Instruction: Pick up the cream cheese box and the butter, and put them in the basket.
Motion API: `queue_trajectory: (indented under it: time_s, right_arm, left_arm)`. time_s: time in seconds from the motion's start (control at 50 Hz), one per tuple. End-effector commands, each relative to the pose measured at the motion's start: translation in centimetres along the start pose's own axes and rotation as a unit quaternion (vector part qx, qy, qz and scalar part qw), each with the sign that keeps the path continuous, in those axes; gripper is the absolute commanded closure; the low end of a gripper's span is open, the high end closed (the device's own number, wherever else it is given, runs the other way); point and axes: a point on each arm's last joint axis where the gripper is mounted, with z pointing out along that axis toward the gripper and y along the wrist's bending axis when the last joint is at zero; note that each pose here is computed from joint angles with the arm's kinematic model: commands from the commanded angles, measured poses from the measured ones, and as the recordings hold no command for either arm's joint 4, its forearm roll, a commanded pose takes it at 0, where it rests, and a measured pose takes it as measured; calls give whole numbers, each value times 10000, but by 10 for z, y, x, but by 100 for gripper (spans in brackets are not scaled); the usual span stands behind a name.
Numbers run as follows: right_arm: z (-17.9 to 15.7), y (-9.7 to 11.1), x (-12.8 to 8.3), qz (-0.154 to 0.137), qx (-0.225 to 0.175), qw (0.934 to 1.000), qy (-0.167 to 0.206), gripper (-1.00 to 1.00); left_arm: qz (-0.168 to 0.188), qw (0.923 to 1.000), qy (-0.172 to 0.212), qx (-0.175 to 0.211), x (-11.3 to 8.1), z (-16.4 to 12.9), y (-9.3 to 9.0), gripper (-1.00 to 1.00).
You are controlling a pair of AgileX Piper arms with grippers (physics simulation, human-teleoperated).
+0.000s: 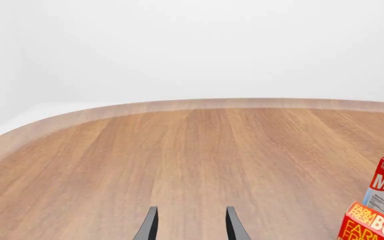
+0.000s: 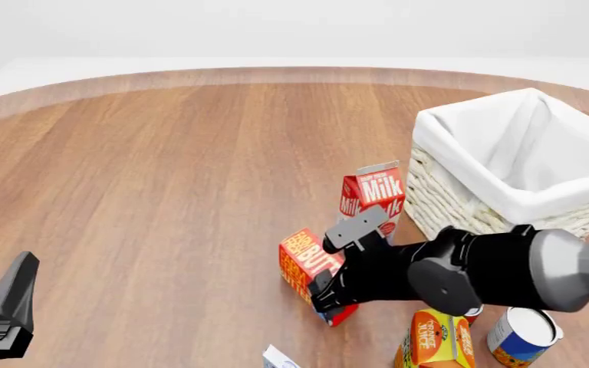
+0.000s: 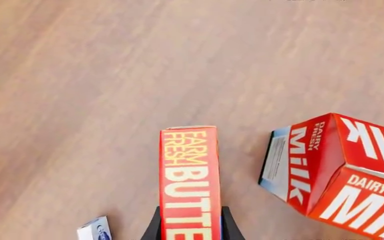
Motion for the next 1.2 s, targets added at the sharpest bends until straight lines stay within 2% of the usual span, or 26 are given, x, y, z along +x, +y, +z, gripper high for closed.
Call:
queue_trajectory:
  time_s: [0.02,0.38,0.96,1.16,1.2]
  right_arm:
    - [-12,4,-9,6,-56,9999,-141,100]
    - [-46,22,-35,-337,-270,9977,-524,100]
    - [-95,34,-58,-536,-464,9908,-1150,100]
    - [-115,32,-67,-599,-439,9885,-1314,100]
    - [-127,30,-73,-617,-422,9865,-1454,100]
  left_arm:
    - [0,10000,0,0,0,0,0,-100]
    - [0,10000,0,0,0,0,0,-100]
    - [0,10000,0,0,0,0,0,-100]
    - [0,10000,0,0,0,0,0,-100]
    - [0,10000,0,0,0,0,0,-100]
